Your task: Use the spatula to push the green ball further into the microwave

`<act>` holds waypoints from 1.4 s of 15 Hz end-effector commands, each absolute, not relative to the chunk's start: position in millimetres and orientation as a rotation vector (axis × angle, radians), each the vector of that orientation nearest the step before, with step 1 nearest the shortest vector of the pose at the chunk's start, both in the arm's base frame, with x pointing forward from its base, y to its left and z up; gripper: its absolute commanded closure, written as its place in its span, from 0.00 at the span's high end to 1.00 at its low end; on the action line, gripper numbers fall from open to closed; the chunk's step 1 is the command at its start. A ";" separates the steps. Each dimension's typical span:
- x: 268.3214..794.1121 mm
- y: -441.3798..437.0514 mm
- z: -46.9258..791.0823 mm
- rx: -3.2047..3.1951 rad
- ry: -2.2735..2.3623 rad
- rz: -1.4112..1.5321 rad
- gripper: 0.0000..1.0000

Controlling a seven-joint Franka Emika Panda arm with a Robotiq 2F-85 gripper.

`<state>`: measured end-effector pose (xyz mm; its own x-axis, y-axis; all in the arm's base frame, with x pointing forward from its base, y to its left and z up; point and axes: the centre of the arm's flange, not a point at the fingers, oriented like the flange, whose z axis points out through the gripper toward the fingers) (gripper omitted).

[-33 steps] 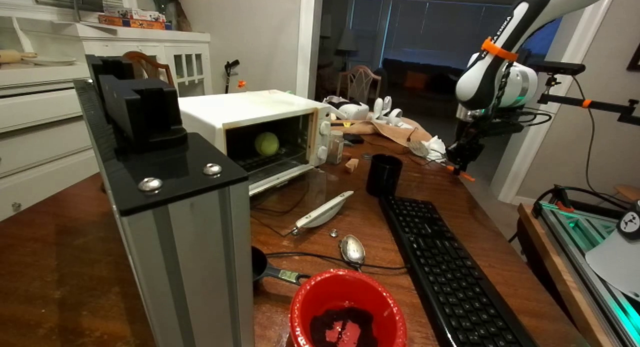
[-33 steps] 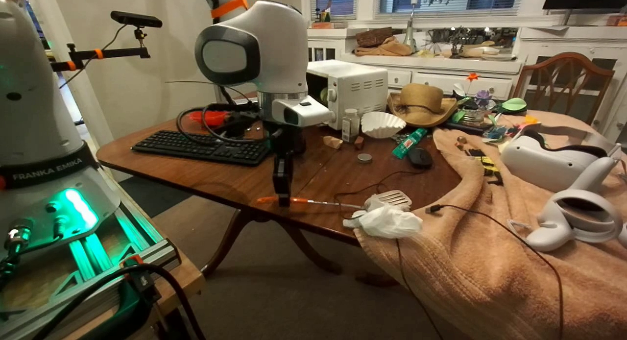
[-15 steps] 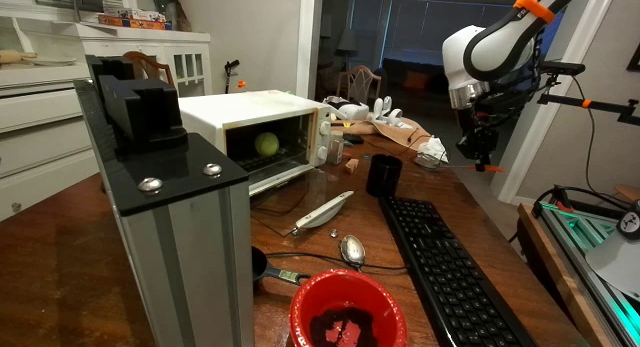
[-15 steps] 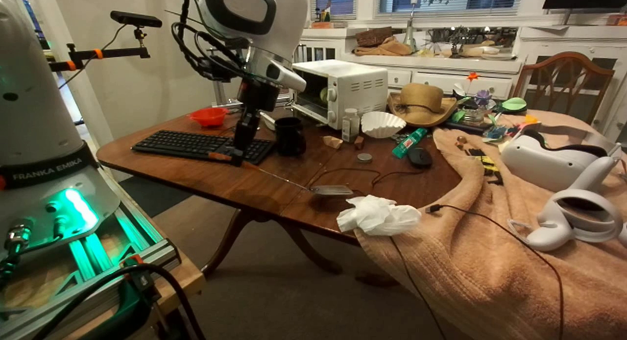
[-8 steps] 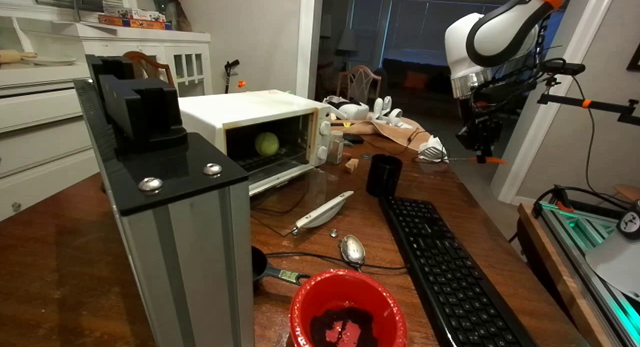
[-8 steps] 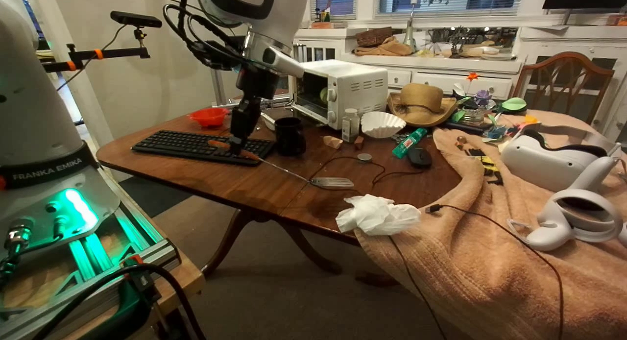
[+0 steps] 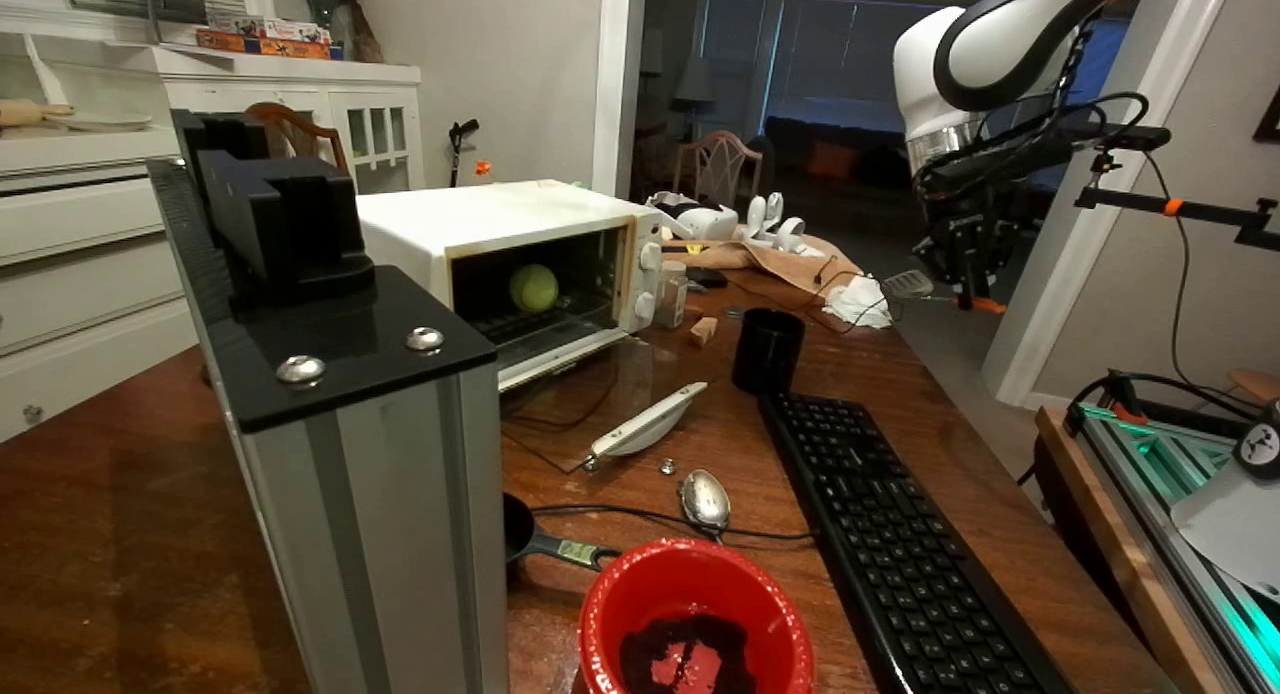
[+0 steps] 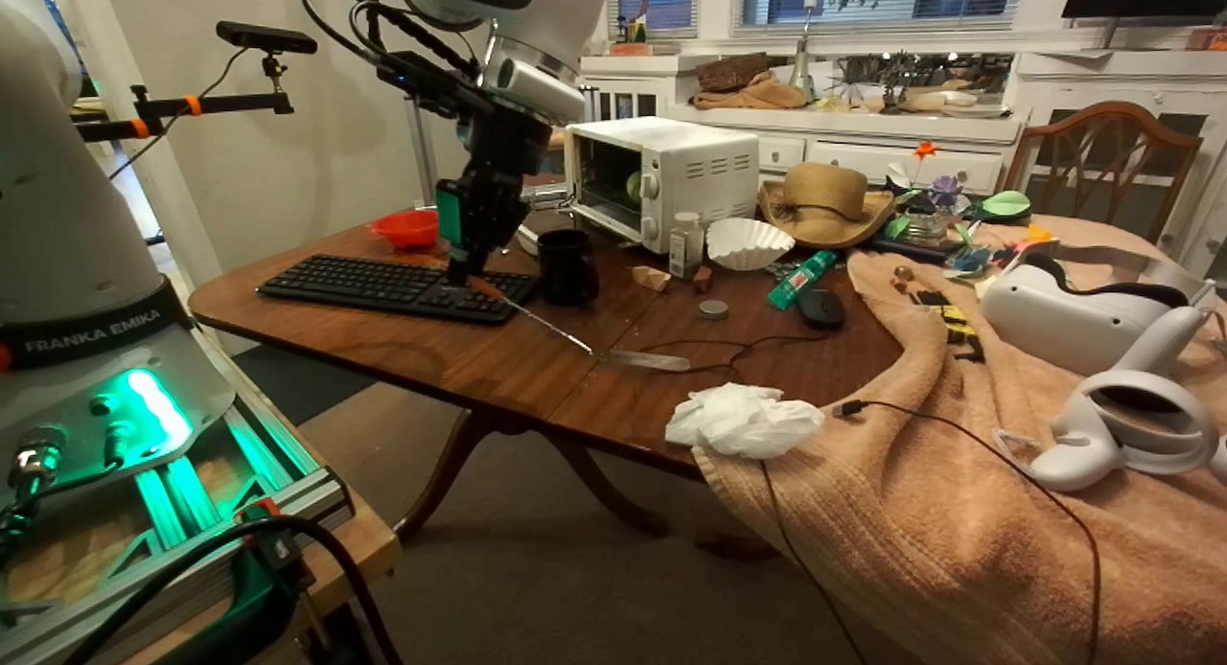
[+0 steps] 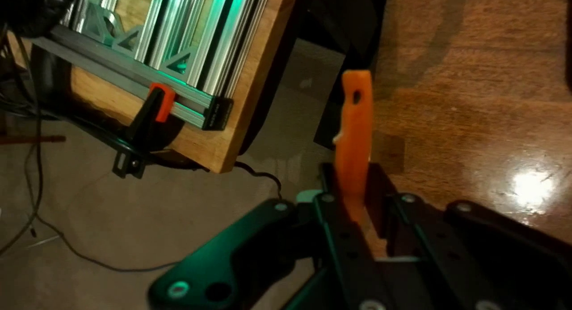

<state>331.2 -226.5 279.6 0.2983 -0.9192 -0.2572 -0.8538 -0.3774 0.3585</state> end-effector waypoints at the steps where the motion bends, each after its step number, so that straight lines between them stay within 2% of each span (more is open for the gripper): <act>1: 331.0 -228.0 290.7 2.304 -1.833 -0.600 0.05; 3: 324.7 -225.2 298.8 2.364 -1.829 -0.541 0.05; 13: 286.5 -182.6 339.8 2.900 -1.234 -0.277 0.05; 21: 288.9 -118.1 376.6 3.110 -0.786 -0.130 0.05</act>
<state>304.7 -152.1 371.3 0.8254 -0.5539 -0.1089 -0.5575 -0.8301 -0.0037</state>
